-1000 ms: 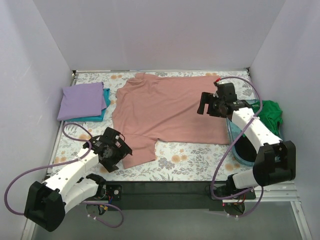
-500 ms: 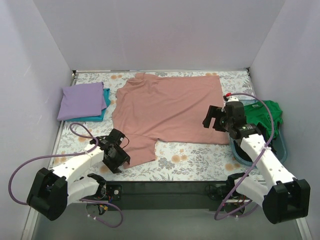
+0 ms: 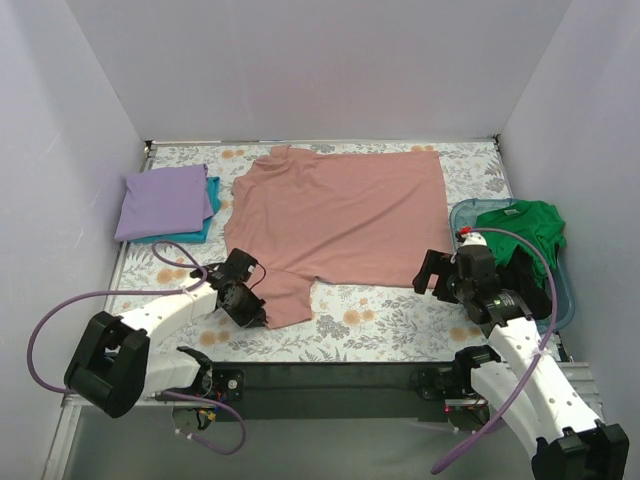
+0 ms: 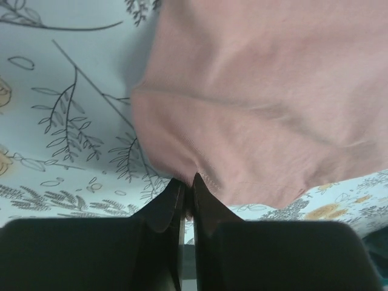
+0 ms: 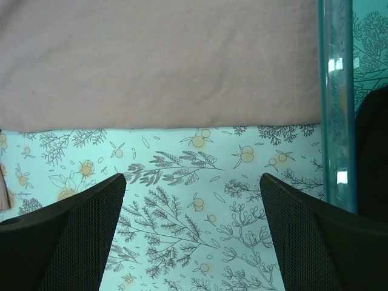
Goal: Fold and stack the t-shirts
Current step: Flatten the tshirt out
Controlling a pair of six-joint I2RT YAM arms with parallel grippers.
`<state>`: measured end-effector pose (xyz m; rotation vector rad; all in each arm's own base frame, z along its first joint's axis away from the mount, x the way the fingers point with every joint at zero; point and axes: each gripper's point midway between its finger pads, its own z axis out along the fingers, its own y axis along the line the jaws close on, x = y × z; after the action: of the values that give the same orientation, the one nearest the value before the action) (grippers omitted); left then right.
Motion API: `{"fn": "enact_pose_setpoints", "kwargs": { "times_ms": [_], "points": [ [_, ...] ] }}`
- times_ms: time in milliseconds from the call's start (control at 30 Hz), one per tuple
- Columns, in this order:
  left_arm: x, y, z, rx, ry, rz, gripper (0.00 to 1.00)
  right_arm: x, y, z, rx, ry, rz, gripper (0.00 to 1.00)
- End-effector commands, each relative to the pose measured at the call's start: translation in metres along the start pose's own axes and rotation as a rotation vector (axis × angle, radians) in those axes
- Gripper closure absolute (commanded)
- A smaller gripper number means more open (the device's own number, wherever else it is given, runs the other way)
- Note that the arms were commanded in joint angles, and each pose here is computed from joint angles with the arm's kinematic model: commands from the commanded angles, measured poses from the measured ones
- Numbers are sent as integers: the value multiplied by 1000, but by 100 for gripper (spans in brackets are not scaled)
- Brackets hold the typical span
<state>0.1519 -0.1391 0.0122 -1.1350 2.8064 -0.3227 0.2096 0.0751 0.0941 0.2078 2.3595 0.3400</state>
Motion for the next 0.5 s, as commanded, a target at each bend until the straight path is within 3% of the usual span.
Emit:
{"fn": "enact_pose_setpoints", "kwargs": {
  "times_ms": [0,267,467],
  "points": [
    [-23,12,12,-58,-135,-13,100,8,-5,-5,19,5,12,2],
    [-54,42,-14,-130,-346,-171,100,52,3,6,55,146,28,2],
    [-69,56,-16,-167,-366,-223,100,66,-12,15,172,136,83,2]
  ]
}}
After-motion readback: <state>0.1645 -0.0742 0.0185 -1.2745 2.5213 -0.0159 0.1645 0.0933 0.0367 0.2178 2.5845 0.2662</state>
